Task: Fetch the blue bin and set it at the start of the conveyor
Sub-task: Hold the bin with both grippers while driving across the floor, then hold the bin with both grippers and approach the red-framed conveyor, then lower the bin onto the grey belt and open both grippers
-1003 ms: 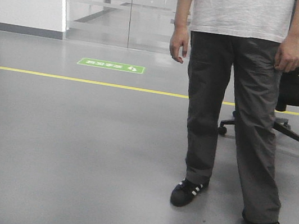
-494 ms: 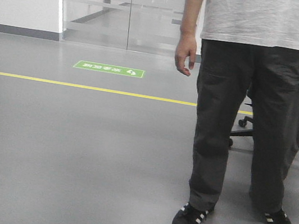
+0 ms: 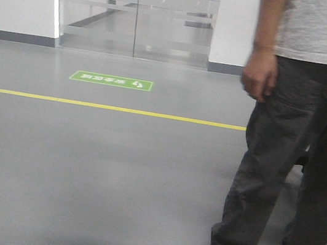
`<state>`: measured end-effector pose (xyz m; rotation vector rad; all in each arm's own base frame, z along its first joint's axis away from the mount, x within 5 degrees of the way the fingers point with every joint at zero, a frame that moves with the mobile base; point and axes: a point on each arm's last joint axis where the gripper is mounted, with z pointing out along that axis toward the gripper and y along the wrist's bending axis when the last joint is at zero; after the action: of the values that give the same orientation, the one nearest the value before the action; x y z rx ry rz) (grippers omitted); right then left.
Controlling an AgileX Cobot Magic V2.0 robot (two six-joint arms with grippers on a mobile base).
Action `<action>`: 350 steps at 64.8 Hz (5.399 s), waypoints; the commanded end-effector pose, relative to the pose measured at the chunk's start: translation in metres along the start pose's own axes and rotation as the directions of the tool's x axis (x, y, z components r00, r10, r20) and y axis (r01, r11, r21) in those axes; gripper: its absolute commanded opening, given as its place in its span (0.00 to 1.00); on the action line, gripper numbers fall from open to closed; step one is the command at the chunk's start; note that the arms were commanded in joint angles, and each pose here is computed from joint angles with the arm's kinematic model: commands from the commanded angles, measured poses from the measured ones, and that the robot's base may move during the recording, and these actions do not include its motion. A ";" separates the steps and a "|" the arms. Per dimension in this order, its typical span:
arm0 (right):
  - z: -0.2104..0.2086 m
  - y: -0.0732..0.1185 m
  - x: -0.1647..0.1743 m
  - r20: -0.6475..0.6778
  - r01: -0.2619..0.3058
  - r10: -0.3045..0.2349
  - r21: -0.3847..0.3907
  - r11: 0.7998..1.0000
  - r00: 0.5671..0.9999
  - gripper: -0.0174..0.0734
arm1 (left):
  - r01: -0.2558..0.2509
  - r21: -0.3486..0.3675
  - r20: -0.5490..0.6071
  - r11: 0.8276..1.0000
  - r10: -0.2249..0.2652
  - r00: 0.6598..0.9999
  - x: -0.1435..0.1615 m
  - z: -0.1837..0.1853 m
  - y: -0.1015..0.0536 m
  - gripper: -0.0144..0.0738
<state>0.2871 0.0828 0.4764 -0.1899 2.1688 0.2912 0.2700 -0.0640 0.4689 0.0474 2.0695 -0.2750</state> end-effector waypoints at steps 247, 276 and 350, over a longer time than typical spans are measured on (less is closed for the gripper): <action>-0.014 -0.002 -0.029 0.313 0.046 -0.053 0.028 0.999 0.948 0.02 | -0.031 -0.016 0.097 0.999 0.032 0.995 -0.010 -0.007 0.002 0.04; -0.014 -0.002 -0.029 0.313 0.046 -0.053 0.028 0.999 0.948 0.02 | -0.031 -0.015 0.104 0.999 0.033 0.994 -0.011 -0.007 0.002 0.04; 0.112 -0.028 0.109 -0.326 0.035 -0.008 0.079 0.996 0.945 0.02 | -0.045 -0.083 -0.353 0.996 0.013 0.935 0.107 0.099 0.026 0.04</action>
<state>0.3148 0.0907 0.3304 -0.1748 2.5197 0.2555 0.3008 -0.0731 0.3334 0.0406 2.4786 -0.2270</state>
